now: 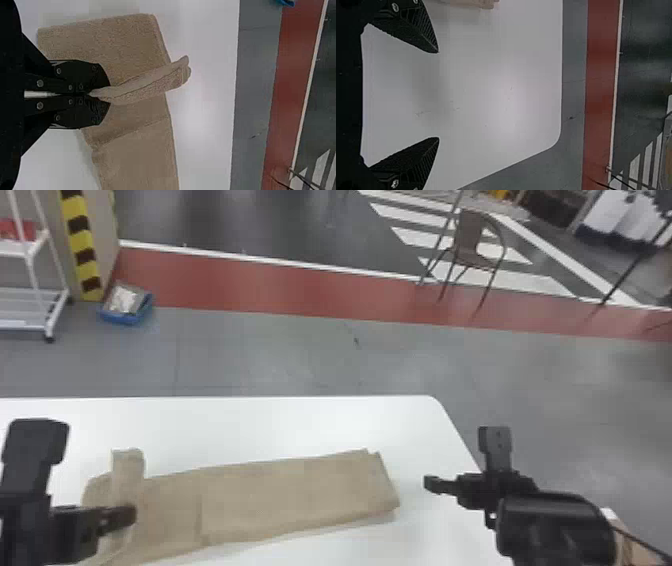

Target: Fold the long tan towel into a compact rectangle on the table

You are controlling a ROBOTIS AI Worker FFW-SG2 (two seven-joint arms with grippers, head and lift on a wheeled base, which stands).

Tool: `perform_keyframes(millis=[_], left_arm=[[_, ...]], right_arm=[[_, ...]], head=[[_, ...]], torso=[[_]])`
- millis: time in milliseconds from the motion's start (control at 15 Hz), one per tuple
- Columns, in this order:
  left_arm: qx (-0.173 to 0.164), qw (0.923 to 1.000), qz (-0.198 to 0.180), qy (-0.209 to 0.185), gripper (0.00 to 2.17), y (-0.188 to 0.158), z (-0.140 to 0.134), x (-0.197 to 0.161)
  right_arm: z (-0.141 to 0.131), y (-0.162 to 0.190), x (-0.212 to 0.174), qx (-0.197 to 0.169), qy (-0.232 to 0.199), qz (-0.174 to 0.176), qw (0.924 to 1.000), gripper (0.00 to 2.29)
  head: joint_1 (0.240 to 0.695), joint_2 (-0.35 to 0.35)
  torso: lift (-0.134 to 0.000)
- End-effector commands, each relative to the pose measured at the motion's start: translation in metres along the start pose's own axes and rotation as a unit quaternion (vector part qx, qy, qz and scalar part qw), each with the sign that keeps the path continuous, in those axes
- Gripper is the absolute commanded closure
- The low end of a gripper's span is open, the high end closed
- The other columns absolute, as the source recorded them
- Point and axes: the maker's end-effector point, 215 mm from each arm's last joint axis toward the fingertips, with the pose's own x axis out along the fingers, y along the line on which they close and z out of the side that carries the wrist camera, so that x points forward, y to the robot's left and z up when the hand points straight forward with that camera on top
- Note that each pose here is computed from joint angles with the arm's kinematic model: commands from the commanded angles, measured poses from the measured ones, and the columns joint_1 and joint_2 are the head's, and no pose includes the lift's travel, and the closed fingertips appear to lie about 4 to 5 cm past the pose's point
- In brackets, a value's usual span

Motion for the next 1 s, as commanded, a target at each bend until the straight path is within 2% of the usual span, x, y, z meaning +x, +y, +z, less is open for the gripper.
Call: perform_keyframes(millis=[0, 400, 600, 667, 933], left_arm=[[0.024, 0.9996, -0.016, -0.002, 1.97, -0.032, 0.008, 0.011], [0.094, 0.9952, -0.022, -0.014, 1.97, -0.096, 0.027, 0.027], [0.129, 0.9913, -0.022, -0.012, 1.97, -0.122, 0.028, 0.034], [0.146, 0.9889, -0.016, -0.024, 1.97, -0.132, 0.033, 0.038], [0.186, 0.9818, -0.001, -0.041, 1.97, -0.149, 0.04, 0.062]], right_arm=[[0.0, -0.001, 0.0, 0.0, 0.0, -0.001, 1.0, 0.1], [0.0, -0.001, 0.002, 0.001, 0.0, 0.0, 1.0, 0.1], [-0.001, 0.0, 0.002, 0.004, 0.0, 0.002, 1.0, 0.1], [-0.001, 0.0, 0.003, 0.005, -0.001, 0.002, 1.0, 0.1], [-0.005, 0.0, 0.003, 0.009, 0.0, 0.004, 1.0, 0.1]], head=[[0.695, -0.35], [0.695, -0.35], [0.695, -0.35], [0.695, -0.35], [0.695, -0.35]], torso=[[0.0], [0.0], [0.0], [0.0], [0.0]])
